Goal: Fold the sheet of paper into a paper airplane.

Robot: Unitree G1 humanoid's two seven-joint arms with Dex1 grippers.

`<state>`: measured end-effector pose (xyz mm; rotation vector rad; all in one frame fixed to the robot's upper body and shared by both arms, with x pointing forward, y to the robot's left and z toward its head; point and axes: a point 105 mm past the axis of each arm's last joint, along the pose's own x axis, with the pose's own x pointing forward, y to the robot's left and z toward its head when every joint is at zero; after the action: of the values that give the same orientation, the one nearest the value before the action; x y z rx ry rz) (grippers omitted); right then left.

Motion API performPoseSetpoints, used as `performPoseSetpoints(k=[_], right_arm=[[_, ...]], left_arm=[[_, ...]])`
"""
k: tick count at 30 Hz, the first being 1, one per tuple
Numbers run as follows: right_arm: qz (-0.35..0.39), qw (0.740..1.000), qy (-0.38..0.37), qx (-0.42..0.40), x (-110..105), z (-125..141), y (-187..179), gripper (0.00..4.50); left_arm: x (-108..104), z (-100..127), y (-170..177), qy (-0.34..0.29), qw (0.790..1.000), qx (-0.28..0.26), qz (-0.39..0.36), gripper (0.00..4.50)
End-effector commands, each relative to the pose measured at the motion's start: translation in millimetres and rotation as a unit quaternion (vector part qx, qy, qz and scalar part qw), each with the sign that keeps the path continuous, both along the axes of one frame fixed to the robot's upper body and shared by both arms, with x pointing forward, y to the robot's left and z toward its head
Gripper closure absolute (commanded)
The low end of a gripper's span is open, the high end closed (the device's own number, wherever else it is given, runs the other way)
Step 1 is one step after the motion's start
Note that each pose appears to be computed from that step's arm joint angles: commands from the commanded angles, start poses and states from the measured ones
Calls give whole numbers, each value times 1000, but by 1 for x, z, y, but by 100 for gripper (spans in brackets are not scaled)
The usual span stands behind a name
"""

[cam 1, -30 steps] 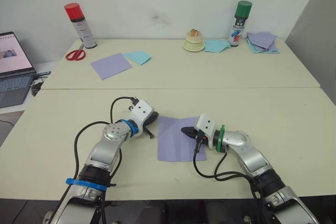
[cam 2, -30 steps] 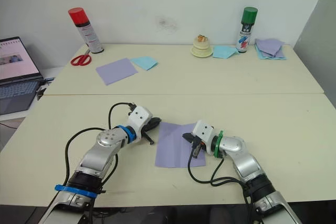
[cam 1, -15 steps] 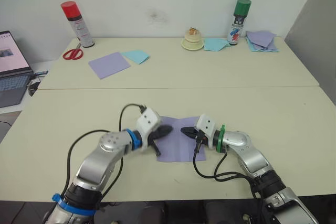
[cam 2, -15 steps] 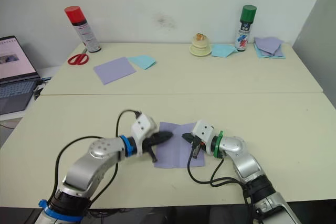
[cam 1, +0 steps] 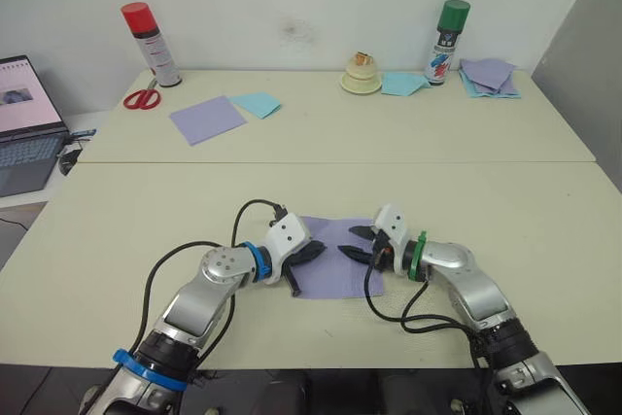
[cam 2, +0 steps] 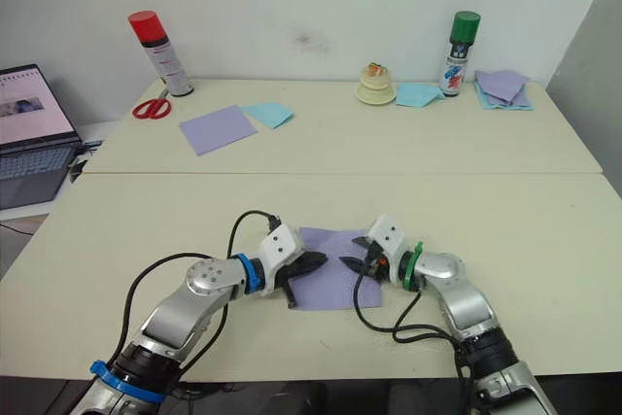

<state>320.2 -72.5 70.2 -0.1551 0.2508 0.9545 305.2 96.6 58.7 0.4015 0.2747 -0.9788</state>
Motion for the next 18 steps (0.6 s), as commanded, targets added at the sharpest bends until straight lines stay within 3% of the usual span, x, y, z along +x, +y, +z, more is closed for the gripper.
performPoseSetpoints(k=[1,6,11,18], right_arm=[[-39,997,42,54,0,21,-12,73],[-84,983,138,82,3,24,-24,73],[-85,970,208,89,3,22,-22,73],[-65,963,254,65,-8,23,-19,73]], left_arm=[[-2,-22,13,29,999,35,16,450],[-4,-24,11,32,999,36,8,450],[-5,-25,9,32,999,36,4,450],[-5,-25,10,29,999,37,5,450]])
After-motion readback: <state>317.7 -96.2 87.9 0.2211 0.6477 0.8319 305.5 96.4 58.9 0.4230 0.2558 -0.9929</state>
